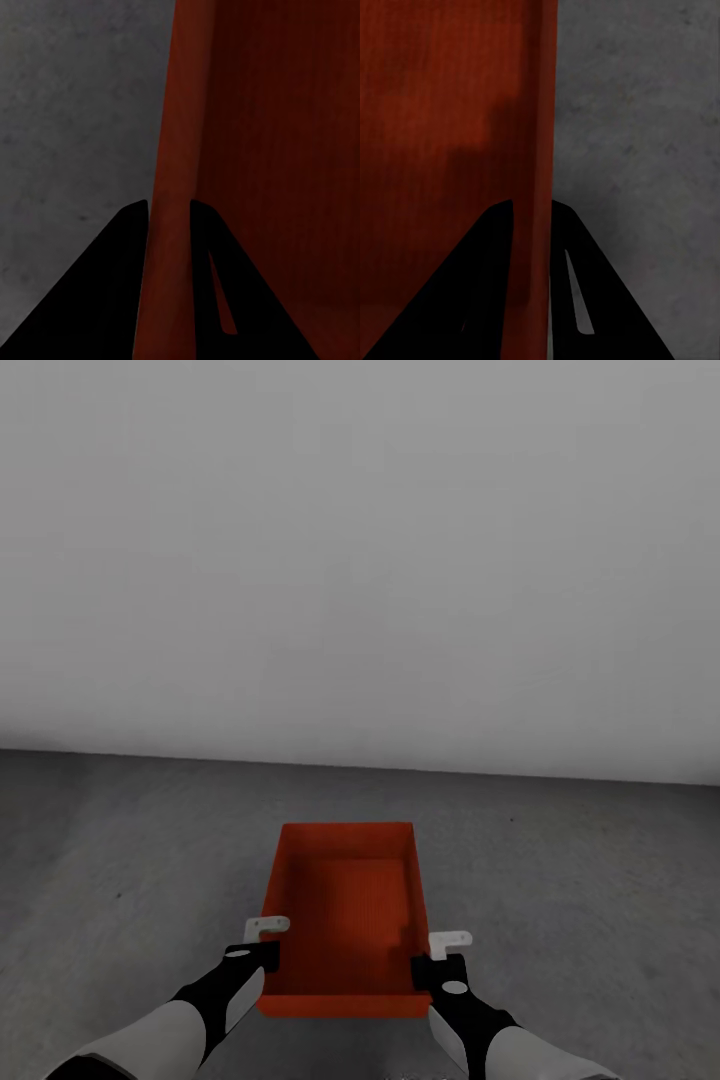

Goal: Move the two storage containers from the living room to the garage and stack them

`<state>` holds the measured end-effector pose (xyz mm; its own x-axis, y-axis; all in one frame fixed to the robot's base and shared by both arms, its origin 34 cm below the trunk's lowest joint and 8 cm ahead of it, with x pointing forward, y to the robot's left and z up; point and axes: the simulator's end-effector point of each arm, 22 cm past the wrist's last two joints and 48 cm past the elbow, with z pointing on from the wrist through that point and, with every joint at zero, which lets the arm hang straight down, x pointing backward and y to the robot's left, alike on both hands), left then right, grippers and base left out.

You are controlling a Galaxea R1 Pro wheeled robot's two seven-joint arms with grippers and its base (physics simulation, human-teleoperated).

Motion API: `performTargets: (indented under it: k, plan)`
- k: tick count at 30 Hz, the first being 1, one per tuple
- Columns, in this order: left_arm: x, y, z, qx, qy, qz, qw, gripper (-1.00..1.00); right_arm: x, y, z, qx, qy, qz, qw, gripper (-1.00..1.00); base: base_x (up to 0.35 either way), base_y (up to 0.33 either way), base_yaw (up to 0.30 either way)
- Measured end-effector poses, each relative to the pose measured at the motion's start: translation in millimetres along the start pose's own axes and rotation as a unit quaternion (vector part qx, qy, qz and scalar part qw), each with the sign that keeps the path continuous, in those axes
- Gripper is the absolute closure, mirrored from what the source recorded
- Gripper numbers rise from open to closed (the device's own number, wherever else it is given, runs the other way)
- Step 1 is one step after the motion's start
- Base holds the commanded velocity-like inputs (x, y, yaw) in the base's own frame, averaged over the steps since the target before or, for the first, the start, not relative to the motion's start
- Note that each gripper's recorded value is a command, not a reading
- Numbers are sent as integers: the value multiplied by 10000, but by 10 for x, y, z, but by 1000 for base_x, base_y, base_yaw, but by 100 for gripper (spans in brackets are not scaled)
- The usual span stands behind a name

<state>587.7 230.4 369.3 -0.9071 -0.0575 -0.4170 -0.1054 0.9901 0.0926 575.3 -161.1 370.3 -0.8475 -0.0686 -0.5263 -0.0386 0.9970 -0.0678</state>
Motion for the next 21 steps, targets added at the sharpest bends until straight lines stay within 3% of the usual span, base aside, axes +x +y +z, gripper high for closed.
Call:
performTargets:
  k: [21]
  plan:
    - [123,-5,92,-6,99,8,10000,100,128,12,74,-8,99,-7,10000,100,0,0,-29]
